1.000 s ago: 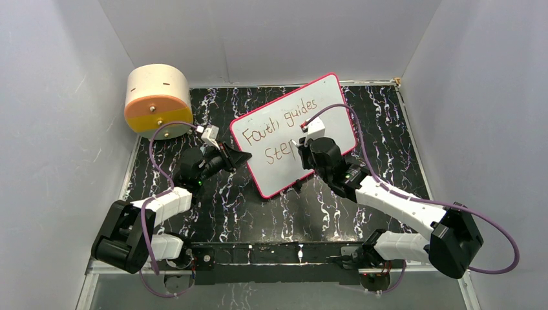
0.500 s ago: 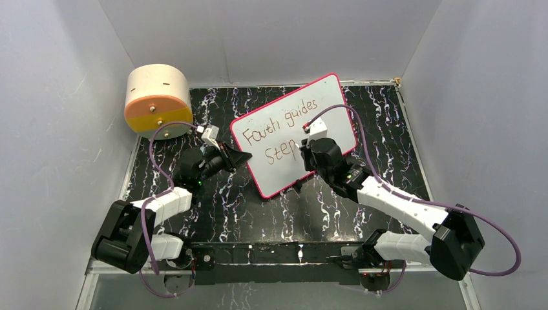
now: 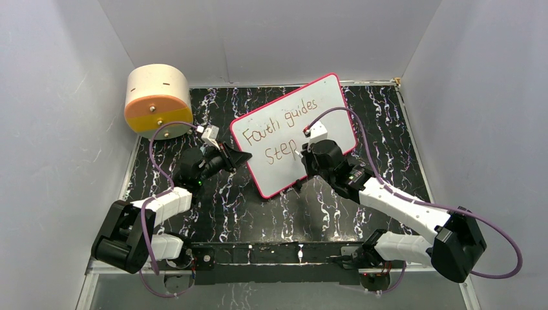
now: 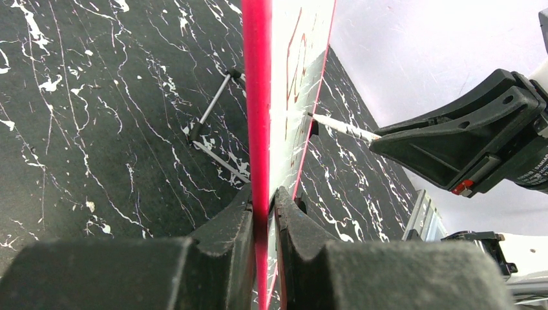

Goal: Write a sentence on the whiteboard
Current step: Write a sentence on the whiteboard, then close the whiteboard marker at the center of the board.

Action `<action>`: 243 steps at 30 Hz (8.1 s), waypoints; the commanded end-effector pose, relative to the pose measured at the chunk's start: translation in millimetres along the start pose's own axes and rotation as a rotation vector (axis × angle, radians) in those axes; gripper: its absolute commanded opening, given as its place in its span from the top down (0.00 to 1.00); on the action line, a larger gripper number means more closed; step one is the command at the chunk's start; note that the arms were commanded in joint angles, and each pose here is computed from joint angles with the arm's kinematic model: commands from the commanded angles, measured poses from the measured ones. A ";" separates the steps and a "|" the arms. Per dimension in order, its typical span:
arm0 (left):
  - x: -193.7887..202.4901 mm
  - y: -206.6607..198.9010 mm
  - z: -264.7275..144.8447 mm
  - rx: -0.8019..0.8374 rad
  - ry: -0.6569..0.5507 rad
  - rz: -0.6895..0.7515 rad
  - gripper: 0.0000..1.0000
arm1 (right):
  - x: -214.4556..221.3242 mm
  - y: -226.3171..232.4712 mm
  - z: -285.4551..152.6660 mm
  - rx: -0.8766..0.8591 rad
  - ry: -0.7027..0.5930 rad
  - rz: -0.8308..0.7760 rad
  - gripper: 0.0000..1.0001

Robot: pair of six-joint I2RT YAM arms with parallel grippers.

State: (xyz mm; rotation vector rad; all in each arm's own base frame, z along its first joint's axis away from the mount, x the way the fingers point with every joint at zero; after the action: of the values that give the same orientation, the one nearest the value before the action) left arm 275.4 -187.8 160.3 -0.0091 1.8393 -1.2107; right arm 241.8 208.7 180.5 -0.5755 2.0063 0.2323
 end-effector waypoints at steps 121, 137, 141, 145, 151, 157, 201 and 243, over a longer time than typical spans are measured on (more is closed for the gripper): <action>-4.2 -3.7 1.1 -0.009 0.000 0.025 1.00 | -5.8 -27.0 0.1 0.077 -0.082 0.079 1.00; -5.0 -4.9 1.8 -0.006 0.001 0.024 1.00 | -7.0 -9.9 -3.6 -0.047 -0.073 0.094 1.00; -5.3 -4.6 1.4 -0.007 -0.001 0.025 1.00 | -11.3 -14.0 -6.5 -0.022 -0.095 0.105 1.00; -4.5 -3.8 1.4 -0.010 0.000 0.023 1.00 | -14.0 -24.9 -15.3 0.041 -0.132 0.118 1.00; -5.4 -4.4 1.5 -0.010 -0.003 0.023 1.00 | -10.8 -36.6 -16.4 0.118 -0.131 0.127 1.00; -4.7 -4.3 1.9 -0.010 0.001 0.022 1.00 | -7.5 -38.9 -12.6 0.129 -0.119 0.130 1.00; -11.0 -14.4 1.2 0.016 -0.013 -0.009 0.94 | -23.3 -46.3 -40.4 0.118 -0.184 0.172 1.00; -46.2 49.6 -109.4 -1.057 0.098 0.116 0.30 | -48.8 -62.9 -124.3 0.103 -0.357 0.215 1.00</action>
State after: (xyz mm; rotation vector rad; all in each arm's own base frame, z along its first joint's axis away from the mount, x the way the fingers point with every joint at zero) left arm 248.6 -79.7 167.4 -0.4349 2.2722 -0.2433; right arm 196.7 121.5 264.1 -0.2728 1.7902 0.2971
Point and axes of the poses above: each gripper's point midway between its finger pads, its own z axis out along the fingers, its own y axis along the line the jaws close on, x = y × z, the point moved 4 cm from there along -z, back along the fingers, and after that the axes turned 7 degrees about -z, right-handed, at the moved point
